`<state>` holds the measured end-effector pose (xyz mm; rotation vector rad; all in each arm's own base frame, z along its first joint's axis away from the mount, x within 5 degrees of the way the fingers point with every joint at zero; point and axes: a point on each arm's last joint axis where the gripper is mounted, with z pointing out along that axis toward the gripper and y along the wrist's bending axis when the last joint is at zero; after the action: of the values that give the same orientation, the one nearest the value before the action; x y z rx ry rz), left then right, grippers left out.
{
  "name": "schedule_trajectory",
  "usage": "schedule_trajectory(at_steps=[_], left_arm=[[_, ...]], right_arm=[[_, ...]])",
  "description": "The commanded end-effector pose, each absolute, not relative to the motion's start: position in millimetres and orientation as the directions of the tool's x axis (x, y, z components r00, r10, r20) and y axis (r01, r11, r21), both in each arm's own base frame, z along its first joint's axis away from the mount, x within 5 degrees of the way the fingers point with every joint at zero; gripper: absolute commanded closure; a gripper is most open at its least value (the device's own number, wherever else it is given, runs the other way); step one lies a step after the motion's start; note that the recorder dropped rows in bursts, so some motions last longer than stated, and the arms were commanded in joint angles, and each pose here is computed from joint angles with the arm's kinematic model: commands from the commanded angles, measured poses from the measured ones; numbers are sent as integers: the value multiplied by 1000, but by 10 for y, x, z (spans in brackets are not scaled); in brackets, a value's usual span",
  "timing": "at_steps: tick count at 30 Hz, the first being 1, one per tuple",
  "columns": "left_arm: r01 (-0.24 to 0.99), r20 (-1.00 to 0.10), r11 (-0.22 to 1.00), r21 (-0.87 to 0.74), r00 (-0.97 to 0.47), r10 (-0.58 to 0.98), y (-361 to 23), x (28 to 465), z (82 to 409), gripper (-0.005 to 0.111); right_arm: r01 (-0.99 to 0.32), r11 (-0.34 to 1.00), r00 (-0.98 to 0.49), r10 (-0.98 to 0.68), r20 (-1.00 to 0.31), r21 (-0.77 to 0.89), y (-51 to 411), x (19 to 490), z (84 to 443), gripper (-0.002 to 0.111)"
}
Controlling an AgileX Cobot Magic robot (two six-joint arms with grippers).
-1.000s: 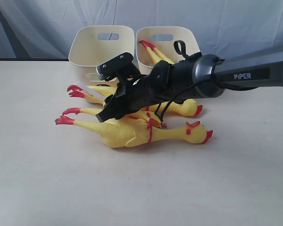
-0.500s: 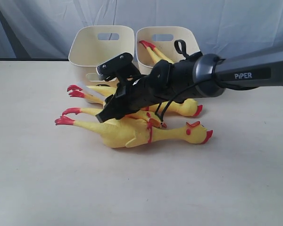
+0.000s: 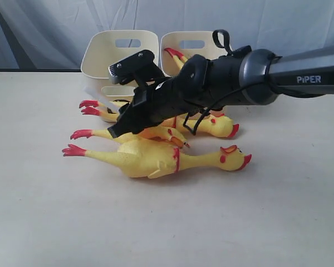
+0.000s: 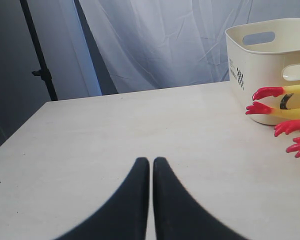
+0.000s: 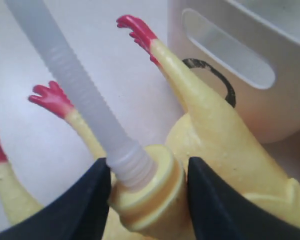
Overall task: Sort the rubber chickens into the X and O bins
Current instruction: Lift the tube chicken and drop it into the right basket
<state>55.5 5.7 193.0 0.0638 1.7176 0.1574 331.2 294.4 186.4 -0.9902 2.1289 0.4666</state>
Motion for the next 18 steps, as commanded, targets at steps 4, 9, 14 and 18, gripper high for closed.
schedule_trajectory(at_steps=[4,9,14,18], left_arm=[[-51,-981,989,135,-147,127,58,554,1926,103],[-51,-981,989,135,-147,127,58,554,1926,103],[-51,-981,989,135,-147,127,58,554,1926,103],[-51,-981,989,135,-147,127,58,554,1926,103]], right_arm=[[-775,632,-381,-459,-803,6,2904,3238,2292,109],[-777,630,-329,-417,-847,-8,2837,3155,2651,109],[-771,637,-295,-359,-885,-2,2767,3067,2958,109],[-712,699,-199,-287,-937,-63,2688,3101,3195,109]])
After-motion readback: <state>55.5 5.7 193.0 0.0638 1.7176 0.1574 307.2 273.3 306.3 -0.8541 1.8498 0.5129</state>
